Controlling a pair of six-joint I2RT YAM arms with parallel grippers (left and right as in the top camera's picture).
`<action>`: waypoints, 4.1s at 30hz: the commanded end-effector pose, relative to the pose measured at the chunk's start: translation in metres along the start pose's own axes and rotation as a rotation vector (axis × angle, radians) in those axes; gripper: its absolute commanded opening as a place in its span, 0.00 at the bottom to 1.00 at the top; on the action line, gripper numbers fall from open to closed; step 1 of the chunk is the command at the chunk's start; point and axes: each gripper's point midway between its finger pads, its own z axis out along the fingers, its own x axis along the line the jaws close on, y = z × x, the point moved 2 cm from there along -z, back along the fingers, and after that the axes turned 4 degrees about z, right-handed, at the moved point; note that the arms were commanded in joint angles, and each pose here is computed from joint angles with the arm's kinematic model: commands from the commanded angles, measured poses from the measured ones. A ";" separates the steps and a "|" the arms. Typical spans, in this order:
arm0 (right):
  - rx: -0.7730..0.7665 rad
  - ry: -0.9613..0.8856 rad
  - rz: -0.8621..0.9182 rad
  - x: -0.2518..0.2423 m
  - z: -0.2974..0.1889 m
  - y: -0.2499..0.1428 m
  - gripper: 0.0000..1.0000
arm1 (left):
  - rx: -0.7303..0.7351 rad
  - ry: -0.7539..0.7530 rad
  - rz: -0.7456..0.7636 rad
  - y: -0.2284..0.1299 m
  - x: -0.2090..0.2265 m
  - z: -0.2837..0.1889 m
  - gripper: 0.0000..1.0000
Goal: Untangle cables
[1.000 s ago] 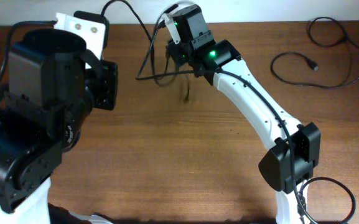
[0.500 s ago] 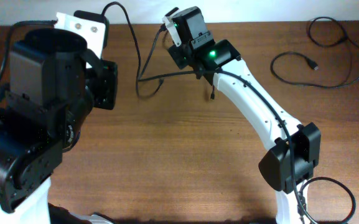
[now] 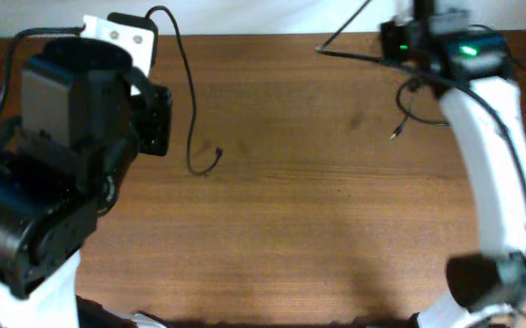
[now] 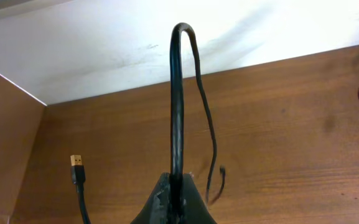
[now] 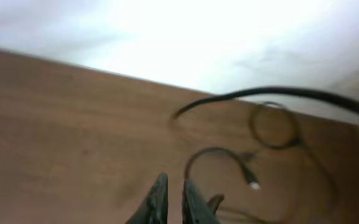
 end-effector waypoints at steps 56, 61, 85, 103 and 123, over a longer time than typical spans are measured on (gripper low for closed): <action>0.164 -0.540 0.852 -0.362 -0.078 -0.232 0.04 | 0.096 -0.029 0.039 0.002 -0.026 0.049 0.00; 0.134 -0.536 0.806 -0.375 -0.054 -0.228 0.04 | 0.106 -0.073 0.040 0.000 -0.032 0.049 0.00; 0.200 -0.623 0.694 -0.413 0.016 -0.262 0.98 | 0.079 -0.076 0.028 0.006 -0.034 0.049 0.00; 0.243 -0.582 0.779 -0.400 0.037 -0.309 0.98 | 0.128 -0.096 0.046 0.003 -0.045 0.070 0.00; 0.046 -0.485 0.632 -0.360 -0.002 -0.164 0.98 | 0.156 -0.096 0.053 -0.003 -0.046 0.071 0.00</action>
